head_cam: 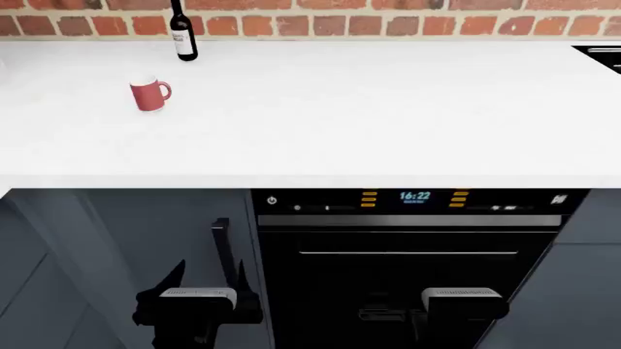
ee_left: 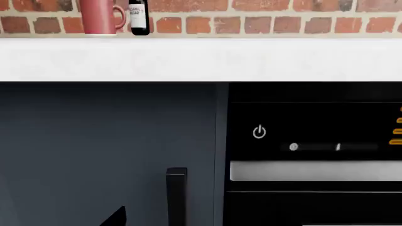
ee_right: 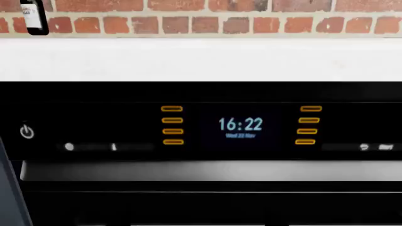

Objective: A wet mug is on the counter and needs to be dried. Pick it up and place it upside down in the open cabinet.

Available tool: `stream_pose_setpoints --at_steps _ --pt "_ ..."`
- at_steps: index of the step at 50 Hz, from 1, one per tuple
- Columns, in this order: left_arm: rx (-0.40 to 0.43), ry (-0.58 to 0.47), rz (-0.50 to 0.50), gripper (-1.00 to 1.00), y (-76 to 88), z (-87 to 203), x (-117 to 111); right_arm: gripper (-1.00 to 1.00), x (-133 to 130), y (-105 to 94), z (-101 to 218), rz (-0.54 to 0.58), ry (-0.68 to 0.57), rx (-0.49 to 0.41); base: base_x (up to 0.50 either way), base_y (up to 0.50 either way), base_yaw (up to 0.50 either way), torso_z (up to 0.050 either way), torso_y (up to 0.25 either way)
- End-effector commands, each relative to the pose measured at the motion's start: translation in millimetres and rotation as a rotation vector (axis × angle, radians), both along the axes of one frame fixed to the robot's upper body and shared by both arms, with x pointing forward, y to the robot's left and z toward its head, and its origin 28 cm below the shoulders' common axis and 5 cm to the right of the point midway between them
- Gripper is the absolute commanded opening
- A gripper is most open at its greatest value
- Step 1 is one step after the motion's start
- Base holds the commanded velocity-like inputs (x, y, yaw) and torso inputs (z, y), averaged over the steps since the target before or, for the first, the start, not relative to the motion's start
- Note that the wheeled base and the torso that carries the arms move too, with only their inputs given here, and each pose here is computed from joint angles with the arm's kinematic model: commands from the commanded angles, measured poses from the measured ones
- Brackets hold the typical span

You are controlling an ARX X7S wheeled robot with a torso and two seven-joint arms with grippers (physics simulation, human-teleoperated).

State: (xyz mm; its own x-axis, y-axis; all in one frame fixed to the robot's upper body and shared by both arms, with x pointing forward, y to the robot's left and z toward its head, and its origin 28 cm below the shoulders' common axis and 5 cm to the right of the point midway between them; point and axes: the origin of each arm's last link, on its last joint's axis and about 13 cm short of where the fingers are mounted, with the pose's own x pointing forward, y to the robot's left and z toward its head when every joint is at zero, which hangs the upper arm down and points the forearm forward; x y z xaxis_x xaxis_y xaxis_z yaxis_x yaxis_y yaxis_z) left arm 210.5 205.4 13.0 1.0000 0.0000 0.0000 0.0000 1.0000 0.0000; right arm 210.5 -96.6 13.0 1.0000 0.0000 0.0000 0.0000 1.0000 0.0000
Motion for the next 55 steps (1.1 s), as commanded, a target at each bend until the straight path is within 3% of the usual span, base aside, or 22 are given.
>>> stream_pose_setpoints --at_steps 1,7,10,18,27,37,55 --pt "-0.004 0.000 -0.001 1.00 -0.1 3.1 -0.2 1.00 -0.5 0.3 4.3 -0.012 -0.001 0.012 0.00 0.00 0.00 0.000 0.000" --pt "-0.029 -0.041 -0.018 1.00 -2.3 43.7 3.8 1.00 1.7 0.3 50.3 0.006 -0.044 0.052 0.00 0.00 0.00 0.000 0.000" --pt "-0.052 -0.065 -0.021 1.00 -4.2 64.0 10.1 1.00 1.4 -4.6 68.6 0.021 -0.036 -0.029 0.00 0.00 0.00 0.000 0.000" --pt "-0.059 -0.154 -0.022 1.00 -5.8 119.8 29.3 1.00 3.1 -14.7 128.2 0.026 -0.105 -0.111 0.00 0.00 0.00 0.000 0.000" --pt "-0.063 -0.178 -0.025 1.00 -3.4 154.8 44.7 1.00 5.3 -25.5 168.6 0.010 -0.125 -0.173 0.00 0.00 0.00 0.000 0.000" --pt "-0.047 -0.187 -0.035 1.00 -5.7 166.7 49.1 1.00 6.9 -30.0 188.4 0.005 -0.137 -0.199 0.00 0.00 0.00 0.044 0.000" --pt "-0.024 -0.192 0.002 1.00 -1.8 164.0 59.6 1.00 10.0 -33.3 184.0 0.036 -0.143 -0.180 0.00 0.00 0.00 0.050 0.000"
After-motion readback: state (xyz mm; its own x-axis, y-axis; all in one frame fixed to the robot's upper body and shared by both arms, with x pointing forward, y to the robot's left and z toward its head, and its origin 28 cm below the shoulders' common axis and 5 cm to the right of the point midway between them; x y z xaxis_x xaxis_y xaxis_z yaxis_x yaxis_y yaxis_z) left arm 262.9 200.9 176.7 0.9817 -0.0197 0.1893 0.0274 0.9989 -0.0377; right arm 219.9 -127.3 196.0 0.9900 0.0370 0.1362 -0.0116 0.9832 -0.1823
